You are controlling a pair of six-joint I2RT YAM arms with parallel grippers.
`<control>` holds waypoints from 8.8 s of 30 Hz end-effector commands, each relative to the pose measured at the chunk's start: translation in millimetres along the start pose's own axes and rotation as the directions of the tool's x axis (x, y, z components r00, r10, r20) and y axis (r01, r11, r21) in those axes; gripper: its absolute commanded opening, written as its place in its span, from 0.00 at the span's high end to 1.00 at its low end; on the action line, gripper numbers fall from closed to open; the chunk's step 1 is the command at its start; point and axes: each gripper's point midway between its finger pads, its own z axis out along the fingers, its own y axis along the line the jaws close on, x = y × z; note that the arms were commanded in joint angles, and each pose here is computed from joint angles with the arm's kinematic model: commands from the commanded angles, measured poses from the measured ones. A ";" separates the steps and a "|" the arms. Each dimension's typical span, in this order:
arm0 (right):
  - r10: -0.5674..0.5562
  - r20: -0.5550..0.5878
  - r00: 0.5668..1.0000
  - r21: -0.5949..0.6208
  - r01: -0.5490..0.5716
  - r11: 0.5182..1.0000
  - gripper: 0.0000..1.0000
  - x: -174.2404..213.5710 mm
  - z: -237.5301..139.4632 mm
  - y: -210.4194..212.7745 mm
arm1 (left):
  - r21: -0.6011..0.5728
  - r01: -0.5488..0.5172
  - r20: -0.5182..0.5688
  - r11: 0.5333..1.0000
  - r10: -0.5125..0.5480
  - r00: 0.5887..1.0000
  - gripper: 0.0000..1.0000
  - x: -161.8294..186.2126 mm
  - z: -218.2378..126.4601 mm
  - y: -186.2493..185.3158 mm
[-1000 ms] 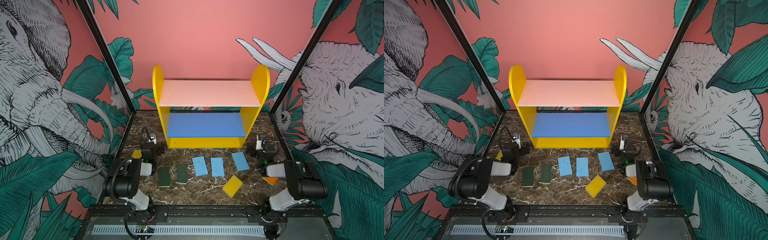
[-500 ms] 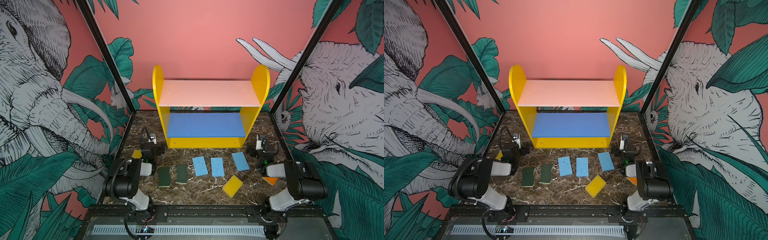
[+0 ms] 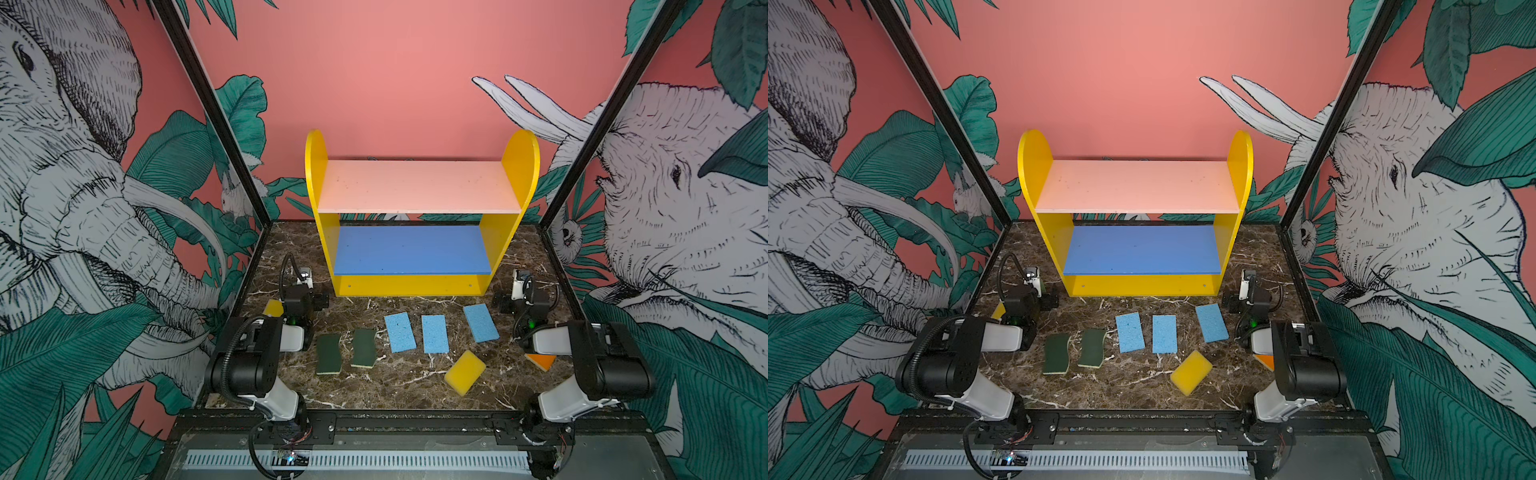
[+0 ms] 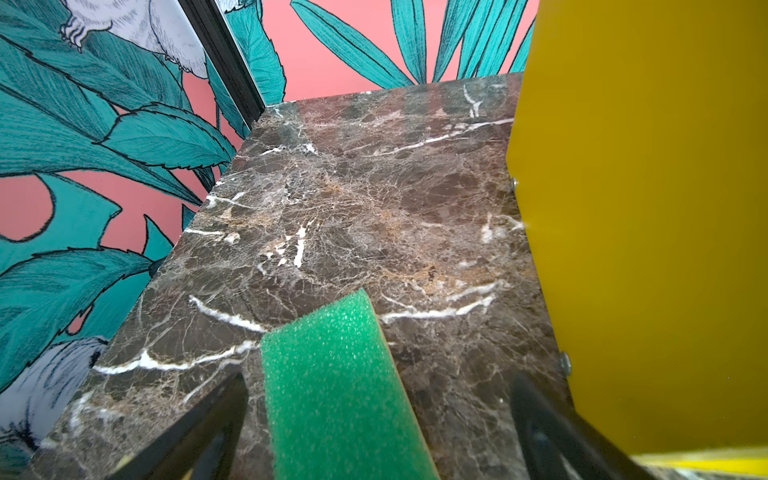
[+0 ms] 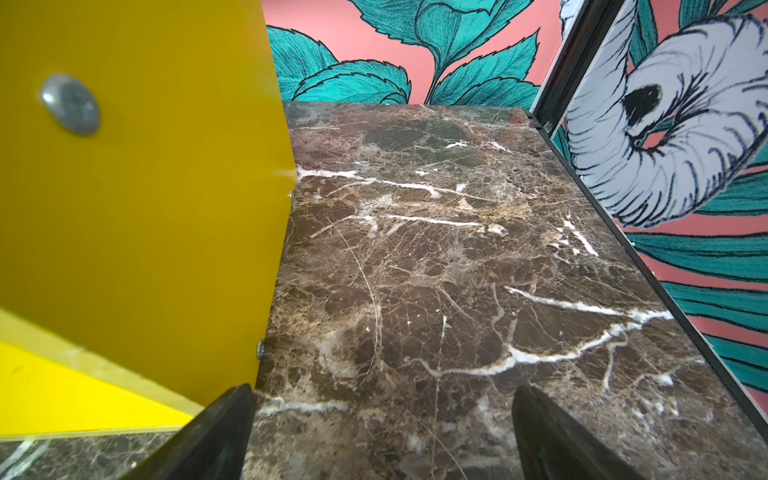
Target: Place and organize the cleaning sponges onto the shelf
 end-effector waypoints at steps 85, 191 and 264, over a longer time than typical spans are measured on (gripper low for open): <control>0.091 -0.516 0.851 0.035 -0.085 0.996 0.06 48.2 -128.6 85.1 | -0.126 0.417 -0.203 0.900 -0.434 0.878 0.11 -53.6 -140.7 25.7; 0.077 -0.527 0.846 -0.113 -0.160 0.981 0.44 -36.4 -193.1 136.5 | -0.035 0.440 -0.256 0.897 -0.434 0.864 0.13 -82.8 -165.6 15.9; 0.060 0.156 0.986 -0.114 -0.043 0.993 0.41 -397.3 -169.1 159.3 | 0.046 0.389 -0.093 0.920 -0.383 0.919 0.12 -163.4 -202.4 8.3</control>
